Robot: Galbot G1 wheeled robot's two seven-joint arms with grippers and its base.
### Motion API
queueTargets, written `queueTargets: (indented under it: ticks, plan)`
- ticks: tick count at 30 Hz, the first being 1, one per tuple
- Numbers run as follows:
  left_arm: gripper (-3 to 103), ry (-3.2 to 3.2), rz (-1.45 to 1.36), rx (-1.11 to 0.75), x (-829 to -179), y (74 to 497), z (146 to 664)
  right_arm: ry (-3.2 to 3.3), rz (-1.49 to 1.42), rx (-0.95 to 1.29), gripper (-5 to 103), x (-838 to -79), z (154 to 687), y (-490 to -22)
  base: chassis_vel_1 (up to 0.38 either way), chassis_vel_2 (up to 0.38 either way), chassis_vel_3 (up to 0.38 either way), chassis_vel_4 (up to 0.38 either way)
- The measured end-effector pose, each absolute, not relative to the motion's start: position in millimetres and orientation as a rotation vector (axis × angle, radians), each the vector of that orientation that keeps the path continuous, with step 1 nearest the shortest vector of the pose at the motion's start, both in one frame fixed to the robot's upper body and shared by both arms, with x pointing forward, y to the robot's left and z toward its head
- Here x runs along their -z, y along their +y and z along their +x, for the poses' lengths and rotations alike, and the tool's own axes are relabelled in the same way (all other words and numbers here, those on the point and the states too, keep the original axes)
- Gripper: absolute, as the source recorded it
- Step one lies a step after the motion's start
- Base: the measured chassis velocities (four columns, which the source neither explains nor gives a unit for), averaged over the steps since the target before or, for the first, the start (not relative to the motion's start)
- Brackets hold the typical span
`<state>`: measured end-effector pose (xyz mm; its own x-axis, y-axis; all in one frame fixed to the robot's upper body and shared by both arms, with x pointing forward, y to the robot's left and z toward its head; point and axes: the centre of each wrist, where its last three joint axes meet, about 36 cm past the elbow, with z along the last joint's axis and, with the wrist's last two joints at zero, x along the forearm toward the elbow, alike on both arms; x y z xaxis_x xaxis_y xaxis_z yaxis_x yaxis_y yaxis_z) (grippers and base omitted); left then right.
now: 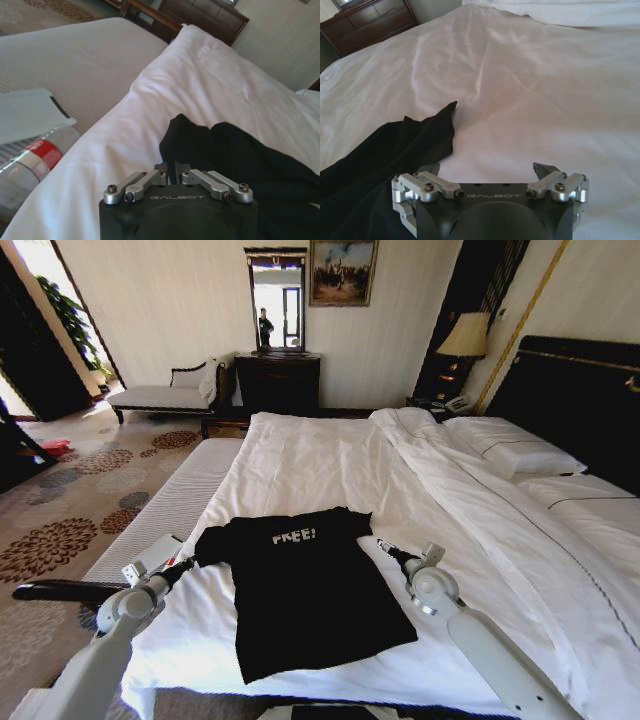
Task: Fold the clothes on the bed.
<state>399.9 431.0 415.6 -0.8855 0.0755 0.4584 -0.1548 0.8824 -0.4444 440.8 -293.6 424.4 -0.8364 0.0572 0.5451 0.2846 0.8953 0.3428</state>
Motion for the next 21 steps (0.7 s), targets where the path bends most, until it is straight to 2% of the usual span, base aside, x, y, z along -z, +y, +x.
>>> queueTargets:
  ticks: [1, 2, 6, 7, 13, 14, 17, 20, 21]
  plan:
    - [15, -2.599, 0.048, -0.663, -423, 429, 397, -2.515, -0.251, 0.564, 100, -423, 441, -295, 0.0, 0.0, 0.0, 0.0]
    - [15, -2.599, 0.048, -0.663, -423, 429, 397, -2.515, -0.251, 0.564, 100, -423, 441, -295, 0.0, 0.0, 0.0, 0.0]
    - [36, -2.685, 0.007, -0.721, -456, 424, 387, -2.46, -0.248, 0.627, 100, -426, 437, -300, 0.0, 0.0, 0.0, 0.0]
    - [36, -2.685, 0.007, -0.721, -456, 424, 387, -2.46, -0.248, 0.627, 100, -426, 437, -300, 0.0, 0.0, 0.0, 0.0]
    - [58, -2.789, -0.05, -0.952, -522, 418, 378, -2.337, -0.266, 0.68, 100, -443, 422, -321, 0.0, 0.0, 0.0, 0.0]
    - [63, -2.811, -0.069, -0.987, -538, 414, 378, -2.311, -0.268, 0.674, 100, -447, 417, -325, 0.0, 0.0, 0.0, 0.0]
    - [69, -2.85, -0.129, -1.04, -568, 402, 376, -2.264, -0.27, 0.646, 100, -451, 405, -329, 0.0, 0.0, 0.0, 0.0]
    - [85, -2.9, -0.308, -1.045, -607, 368, 366, -2.187, -0.258, 0.571, 100, -455, 376, -328, 0.0, 0.0, 0.0, 0.0]
    - [85, -2.9, -0.308, -1.045, -607, 368, 366, -2.187, -0.258, 0.571, 100, -455, 376, -328, 0.0, 0.0, 0.0, 0.0]
